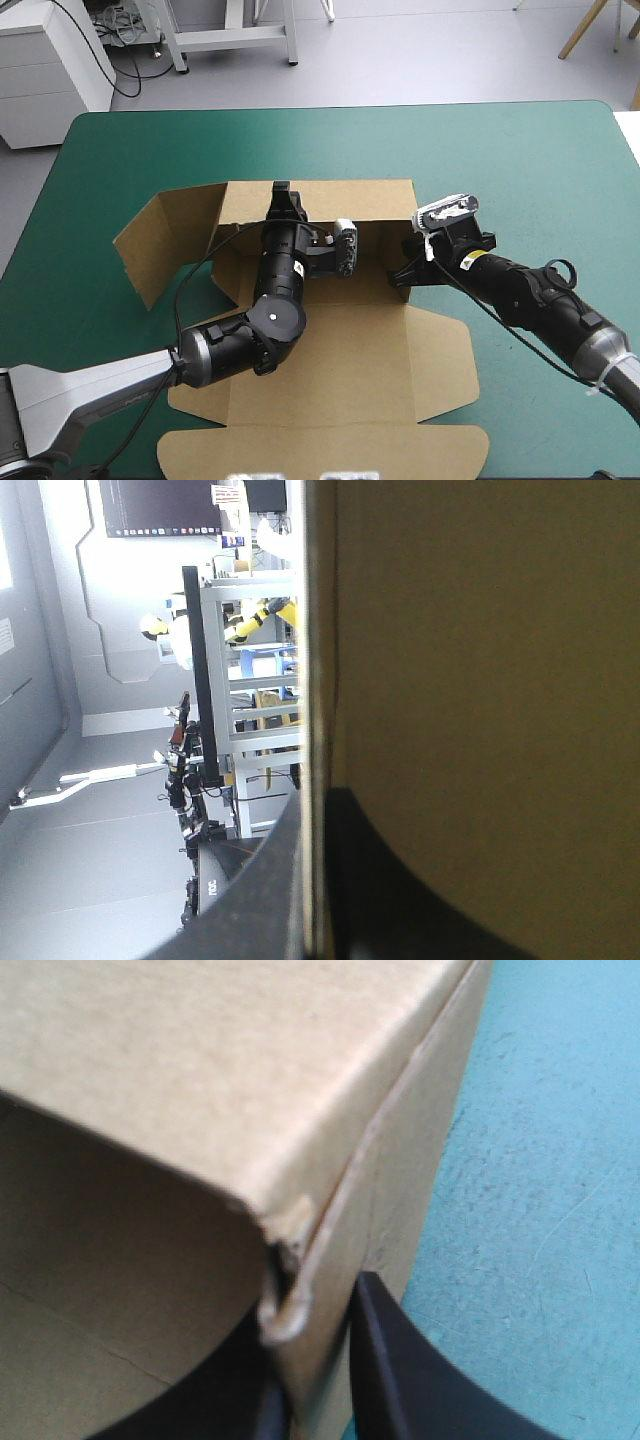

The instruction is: Fold the box

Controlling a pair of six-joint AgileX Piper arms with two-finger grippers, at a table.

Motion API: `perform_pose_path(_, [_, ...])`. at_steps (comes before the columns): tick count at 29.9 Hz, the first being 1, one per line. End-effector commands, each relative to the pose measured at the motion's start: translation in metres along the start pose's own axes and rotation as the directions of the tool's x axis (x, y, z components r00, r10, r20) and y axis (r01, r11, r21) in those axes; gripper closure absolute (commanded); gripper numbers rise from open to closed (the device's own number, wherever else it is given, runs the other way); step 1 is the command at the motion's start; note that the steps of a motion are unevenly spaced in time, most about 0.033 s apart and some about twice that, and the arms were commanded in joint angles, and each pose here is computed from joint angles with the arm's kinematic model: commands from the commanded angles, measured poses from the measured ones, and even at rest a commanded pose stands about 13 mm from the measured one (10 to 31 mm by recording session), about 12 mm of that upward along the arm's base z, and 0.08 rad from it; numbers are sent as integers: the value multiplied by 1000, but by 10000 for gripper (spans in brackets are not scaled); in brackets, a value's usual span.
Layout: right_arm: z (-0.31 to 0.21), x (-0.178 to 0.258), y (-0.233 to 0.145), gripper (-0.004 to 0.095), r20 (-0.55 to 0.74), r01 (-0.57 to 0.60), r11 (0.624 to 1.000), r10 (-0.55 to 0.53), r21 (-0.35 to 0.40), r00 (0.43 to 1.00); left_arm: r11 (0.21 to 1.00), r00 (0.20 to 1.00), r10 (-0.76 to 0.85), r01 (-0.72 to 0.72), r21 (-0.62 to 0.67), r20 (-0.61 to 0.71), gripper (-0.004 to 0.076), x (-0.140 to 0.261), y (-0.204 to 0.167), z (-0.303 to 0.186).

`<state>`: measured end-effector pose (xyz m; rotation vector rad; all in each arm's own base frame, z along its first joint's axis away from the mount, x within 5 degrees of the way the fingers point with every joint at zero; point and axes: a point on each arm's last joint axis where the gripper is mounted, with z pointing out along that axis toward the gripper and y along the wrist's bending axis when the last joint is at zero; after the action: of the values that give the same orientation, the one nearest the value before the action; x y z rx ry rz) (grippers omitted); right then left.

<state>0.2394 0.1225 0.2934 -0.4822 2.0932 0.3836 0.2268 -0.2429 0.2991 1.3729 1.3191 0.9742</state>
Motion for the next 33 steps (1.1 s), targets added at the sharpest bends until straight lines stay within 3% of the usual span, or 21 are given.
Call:
perform_pose_path(1, [-11, -18, 0, 922, 115, -5, 1000, 3, 15, 993, 995, 999, -16, 20, -93, 49, 734, -2, 26, -10])
perform_pose_path(7, [-11, -20, 0, 927, 128, -8, 1000, 5, 19, 992, 996, 998, -15, 20, -87, 62, 685, -3, 25, -10])
perform_pose_path(10, [-11, -20, 0, 927, 137, -10, 1000, 7, 22, 991, 996, 998, -18, 24, -85, 65, 536, -3, 25, -10])
perform_pose_path(14, [-11, -21, -1, 925, 148, -11, 1000, 7, 26, 989, 992, 993, -86, 93, -88, 82, 236, -4, 26, -11])
perform_pose_path(16, [-11, -22, -1, 926, 156, -14, 999, 9, 29, 988, 988, 990, -105, 115, -107, 95, 137, -5, 28, -11])
perform_pose_path(27, [-12, -33, -5, 925, 204, -74, 996, 65, 38, 977, 986, 984, -51, 76, -149, 169, 123, -23, 27, -29])
perform_pose_path(33, [7, -40, -32, 926, 150, -137, 986, 121, 98, 981, 985, 976, -41, 74, -154, 212, 123, -36, 24, -45])
